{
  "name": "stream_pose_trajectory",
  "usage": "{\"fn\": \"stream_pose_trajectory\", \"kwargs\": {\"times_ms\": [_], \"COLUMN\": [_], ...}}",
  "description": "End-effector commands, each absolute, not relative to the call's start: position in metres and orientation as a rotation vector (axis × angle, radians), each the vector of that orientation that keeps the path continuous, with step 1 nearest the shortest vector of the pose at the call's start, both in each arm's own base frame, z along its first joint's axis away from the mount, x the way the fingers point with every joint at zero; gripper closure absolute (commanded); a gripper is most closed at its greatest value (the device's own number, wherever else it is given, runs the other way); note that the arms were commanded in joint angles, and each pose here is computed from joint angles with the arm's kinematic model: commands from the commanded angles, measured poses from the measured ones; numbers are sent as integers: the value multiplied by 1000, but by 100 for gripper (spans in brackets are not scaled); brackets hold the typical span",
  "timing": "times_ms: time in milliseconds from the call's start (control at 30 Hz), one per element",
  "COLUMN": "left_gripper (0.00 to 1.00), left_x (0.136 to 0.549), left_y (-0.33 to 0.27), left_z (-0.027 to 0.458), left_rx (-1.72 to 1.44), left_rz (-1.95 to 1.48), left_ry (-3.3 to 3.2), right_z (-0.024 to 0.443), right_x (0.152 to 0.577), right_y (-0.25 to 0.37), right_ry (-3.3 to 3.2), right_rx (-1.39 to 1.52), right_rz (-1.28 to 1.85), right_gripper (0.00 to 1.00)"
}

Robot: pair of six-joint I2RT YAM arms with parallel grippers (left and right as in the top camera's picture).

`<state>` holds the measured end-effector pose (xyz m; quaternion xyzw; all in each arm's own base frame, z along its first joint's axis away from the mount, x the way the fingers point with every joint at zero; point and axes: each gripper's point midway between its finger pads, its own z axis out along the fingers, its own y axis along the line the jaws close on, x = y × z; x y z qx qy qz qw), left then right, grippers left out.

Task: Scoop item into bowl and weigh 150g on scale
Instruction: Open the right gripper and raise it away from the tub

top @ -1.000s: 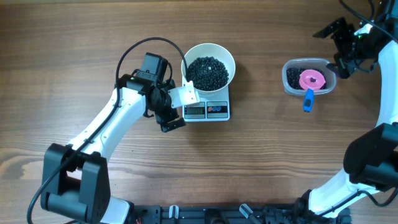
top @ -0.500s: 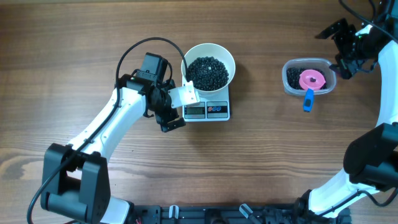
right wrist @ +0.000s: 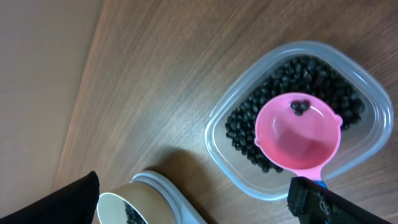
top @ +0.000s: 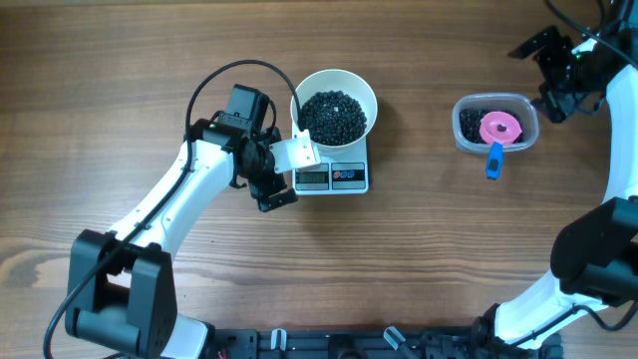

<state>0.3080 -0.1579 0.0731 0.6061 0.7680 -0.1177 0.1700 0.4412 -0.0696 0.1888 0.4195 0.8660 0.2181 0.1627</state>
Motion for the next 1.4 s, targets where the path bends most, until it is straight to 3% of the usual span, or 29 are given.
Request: {"fn": "stream_pose_trajectory", "kwargs": {"times_ms": [0, 633, 733, 867, 1000, 1133, 1367], "left_gripper": [0, 0, 0, 0, 0, 0, 0], "left_x": [305, 305, 305, 305, 305, 305, 305], "left_y": [-161, -161, -161, -161, -161, -161, -161], "left_z": [70, 70, 70, 70, 70, 70, 70], "left_rx": [1745, 1745, 1745, 1745, 1745, 1745, 1745], "left_rz": [-360, -360, -360, -360, -360, -360, -359], "left_ry": [2167, 2167, 2167, 2167, 2166, 2166, 2167], "right_z": [196, 200, 209, 256, 332, 406, 439], "right_x": [451, 458, 470, 506, 535, 538, 525], "right_y": [-77, -79, -80, -74, -71, -65, -65], "right_ry": [2432, 2403, 2373, 2222, 1956, 1714, 1639], "right_rx": [1174, 1149, 1038, 674, 368, 84, 115], "right_rz": [599, 601, 606, 656, 637, 528, 551], "right_gripper": [0, 0, 0, 0, 0, 0, 0]}}
